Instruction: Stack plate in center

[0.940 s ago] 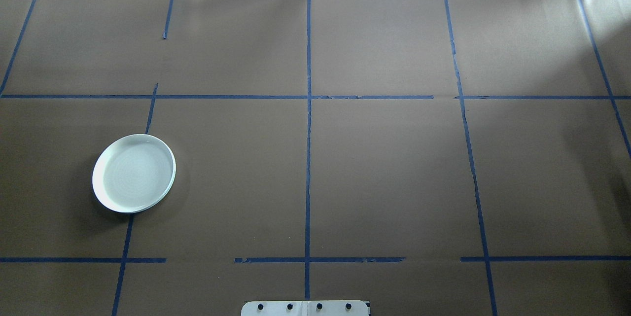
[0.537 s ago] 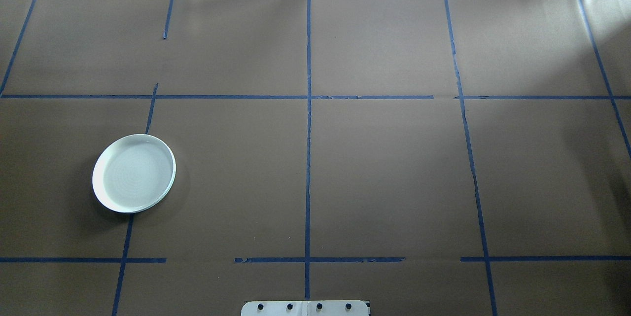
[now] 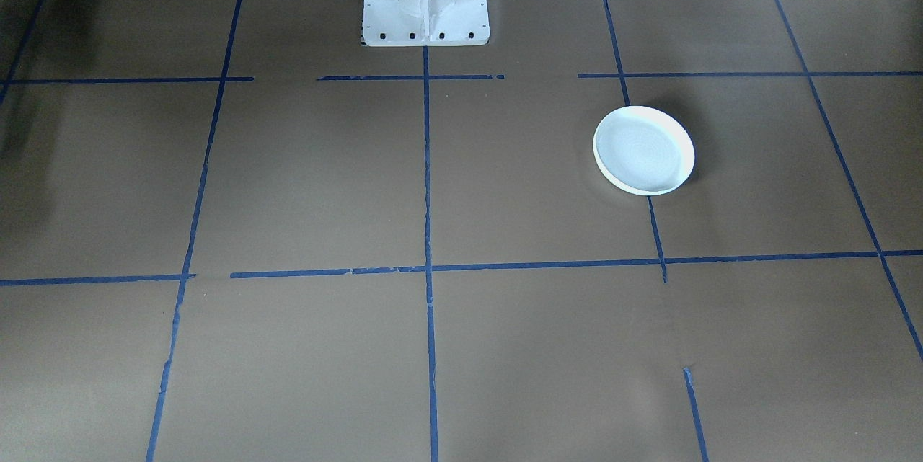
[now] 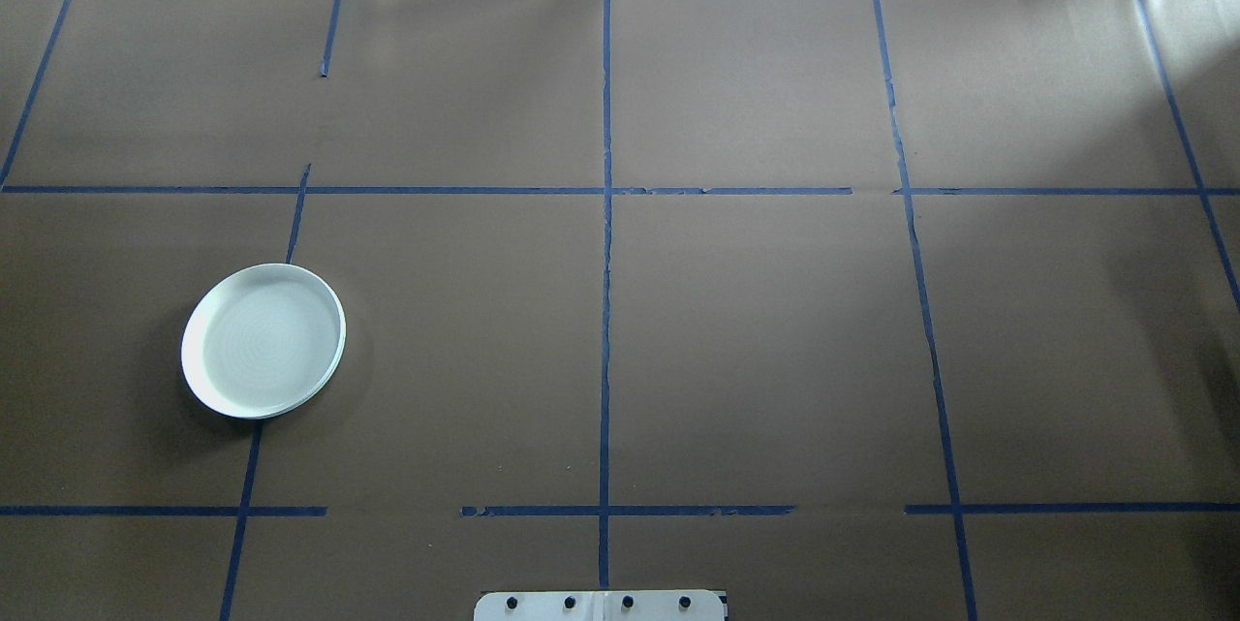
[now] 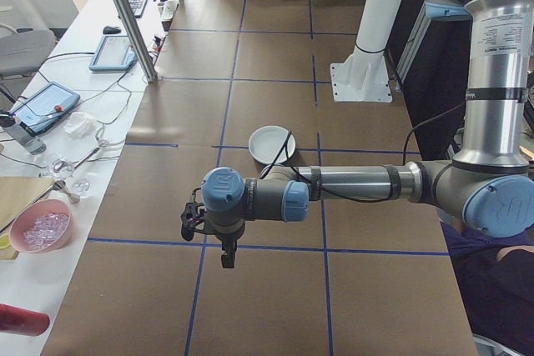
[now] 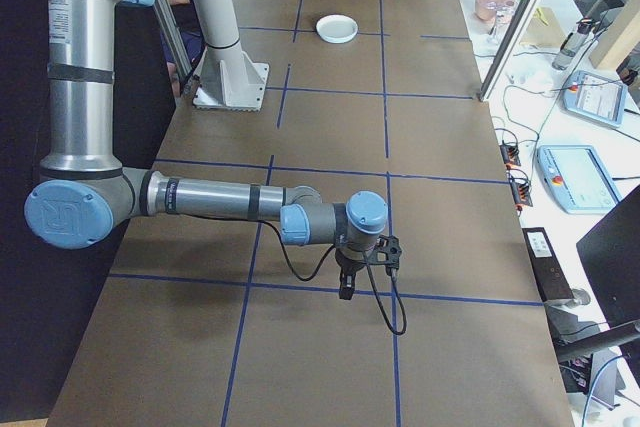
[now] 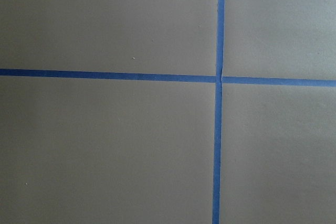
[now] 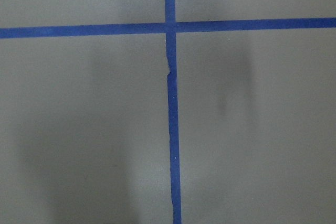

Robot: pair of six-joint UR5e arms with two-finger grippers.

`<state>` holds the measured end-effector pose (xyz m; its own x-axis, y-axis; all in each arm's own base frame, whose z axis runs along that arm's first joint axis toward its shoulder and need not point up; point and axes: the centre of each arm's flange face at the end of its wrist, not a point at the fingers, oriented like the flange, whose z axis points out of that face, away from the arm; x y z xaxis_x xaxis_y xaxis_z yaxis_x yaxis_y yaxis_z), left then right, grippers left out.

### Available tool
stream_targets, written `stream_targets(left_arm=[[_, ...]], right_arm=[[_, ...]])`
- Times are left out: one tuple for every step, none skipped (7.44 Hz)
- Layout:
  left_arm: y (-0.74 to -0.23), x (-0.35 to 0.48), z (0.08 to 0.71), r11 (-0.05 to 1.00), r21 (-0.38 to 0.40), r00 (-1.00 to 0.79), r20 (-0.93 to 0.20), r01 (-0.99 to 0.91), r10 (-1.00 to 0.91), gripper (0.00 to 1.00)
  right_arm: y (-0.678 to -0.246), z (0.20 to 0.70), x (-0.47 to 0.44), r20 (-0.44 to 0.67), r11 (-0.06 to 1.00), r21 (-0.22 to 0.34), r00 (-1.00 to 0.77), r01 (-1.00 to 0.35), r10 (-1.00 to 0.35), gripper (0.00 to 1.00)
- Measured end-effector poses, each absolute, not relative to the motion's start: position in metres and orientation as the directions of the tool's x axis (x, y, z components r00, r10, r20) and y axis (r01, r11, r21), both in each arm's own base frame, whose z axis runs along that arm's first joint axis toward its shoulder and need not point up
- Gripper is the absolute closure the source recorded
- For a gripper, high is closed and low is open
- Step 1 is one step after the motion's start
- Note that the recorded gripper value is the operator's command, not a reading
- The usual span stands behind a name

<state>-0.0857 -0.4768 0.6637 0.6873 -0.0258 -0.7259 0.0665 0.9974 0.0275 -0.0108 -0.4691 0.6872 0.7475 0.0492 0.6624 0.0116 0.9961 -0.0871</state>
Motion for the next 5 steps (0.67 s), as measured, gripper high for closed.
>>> stream_targets(left_arm=[[-0.4765,-0.0857,0.6643,0.997,0.028,0.688,-0.726,0.065,-0.025,0.0],[-0.4763,-0.0857,0.6645,0.998,0.028,0.688,-0.725,0.064,-0.024,0.0],[-0.4765,-0.0857,0.6642,0.998,0.029,0.688,-0.725,0.064,-0.023,0.0],[-0.4766,-0.0857,0.6639,0.998,0.03,0.688,-0.725,0.064,-0.023,0.0],[-0.4767,-0.0858,0.6638,0.997,0.031,0.688,-0.725,0.064,-0.021,0.0]], right_arm=[[-0.4691,0.6872,-0.0108,0.662,0.996,-0.087,0.747,0.012,0.049,0.0],[-0.4691,0.6872,-0.0108,0.662,0.996,-0.087,0.747,0.012,0.049,0.0],[-0.4691,0.6872,-0.0109,0.662,0.996,-0.087,0.748,0.012,0.049,0.0],[-0.4691,0.6872,-0.0108,0.662,0.996,-0.087,0.747,0.012,0.049,0.0],[-0.4691,0.6871,-0.0108,0.662,0.996,-0.087,0.747,0.012,0.049,0.0]])
